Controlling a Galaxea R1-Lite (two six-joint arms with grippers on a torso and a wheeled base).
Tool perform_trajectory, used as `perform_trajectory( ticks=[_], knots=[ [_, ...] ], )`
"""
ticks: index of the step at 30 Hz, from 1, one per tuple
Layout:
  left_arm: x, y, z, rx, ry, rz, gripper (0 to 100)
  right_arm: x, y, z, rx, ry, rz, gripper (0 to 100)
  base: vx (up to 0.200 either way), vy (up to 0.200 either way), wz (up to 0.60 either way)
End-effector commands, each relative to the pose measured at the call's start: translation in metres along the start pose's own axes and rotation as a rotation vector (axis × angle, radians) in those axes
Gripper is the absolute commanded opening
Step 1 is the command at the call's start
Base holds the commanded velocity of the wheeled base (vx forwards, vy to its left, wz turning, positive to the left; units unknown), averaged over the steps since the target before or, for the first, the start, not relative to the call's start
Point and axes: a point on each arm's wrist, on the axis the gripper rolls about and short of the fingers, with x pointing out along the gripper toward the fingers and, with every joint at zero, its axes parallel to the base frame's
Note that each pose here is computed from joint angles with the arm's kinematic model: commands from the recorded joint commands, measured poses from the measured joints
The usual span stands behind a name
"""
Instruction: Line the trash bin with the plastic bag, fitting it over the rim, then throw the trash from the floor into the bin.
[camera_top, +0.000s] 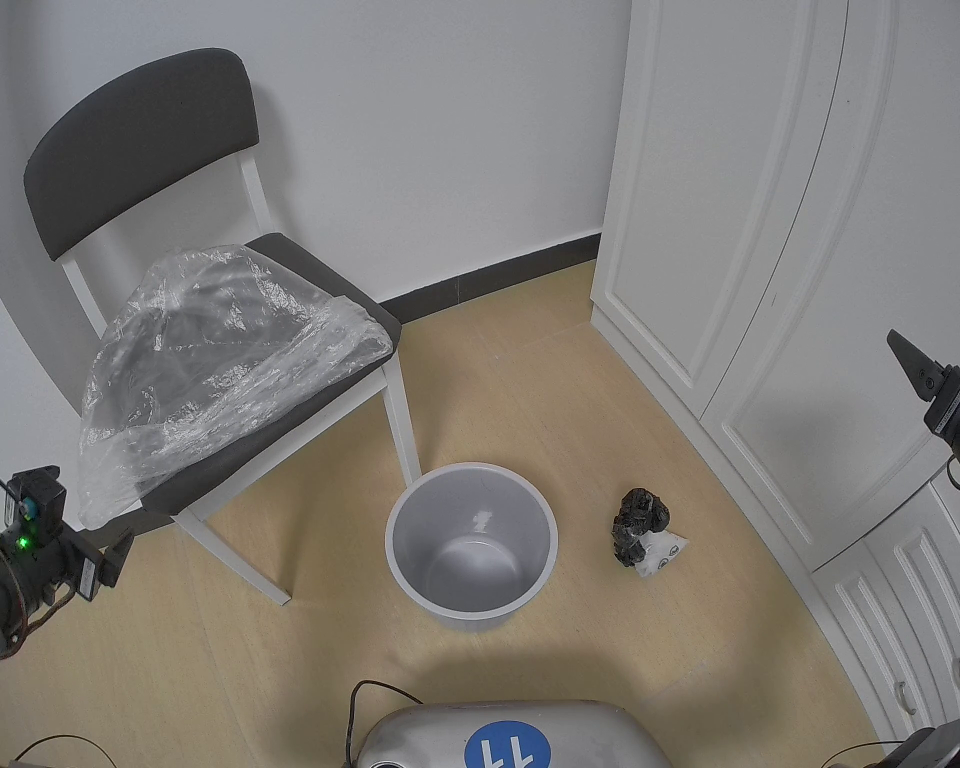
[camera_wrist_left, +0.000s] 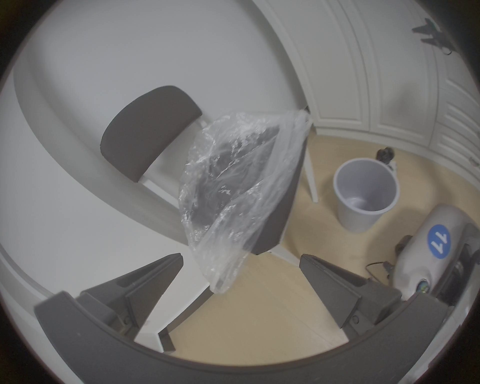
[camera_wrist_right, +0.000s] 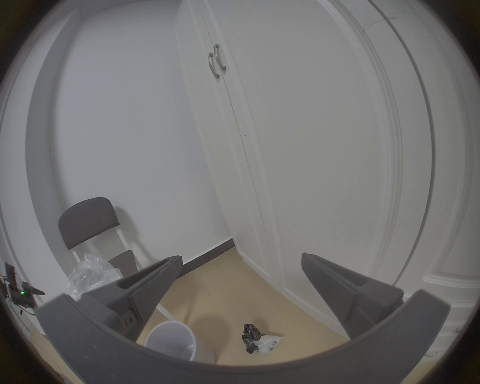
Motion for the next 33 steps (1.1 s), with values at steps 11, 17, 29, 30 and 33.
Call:
perform_trajectory(
  ticks=[11, 17, 29, 30, 33],
  knots=[
    [0.077, 0.005, -0.011, 0.059, 0.183, 0.060, 100, -0.003, 0.001, 0.002, 0.010, -0.011, 0.023, 100, 0.000, 0.000, 0.00],
    [0.096, 0.006, -0.011, 0.054, 0.172, 0.084, 100, -0.001, -0.001, 0.001, 0.007, -0.006, 0.006, 100, 0.000, 0.000, 0.00],
    [0.123, 0.021, -0.003, 0.032, 0.069, 0.251, 100, -0.001, -0.003, 0.006, 0.037, -0.024, 0.004, 100, 0.000, 0.000, 0.00],
    [0.126, 0.022, -0.001, 0.026, 0.043, 0.275, 100, -0.001, -0.004, 0.007, 0.037, -0.023, 0.009, 100, 0.000, 0.000, 0.00],
    [0.126, 0.024, 0.001, 0.019, -0.013, 0.319, 100, -0.002, -0.007, 0.009, 0.033, -0.031, 0.009, 100, 0.000, 0.000, 0.00]
  ],
)
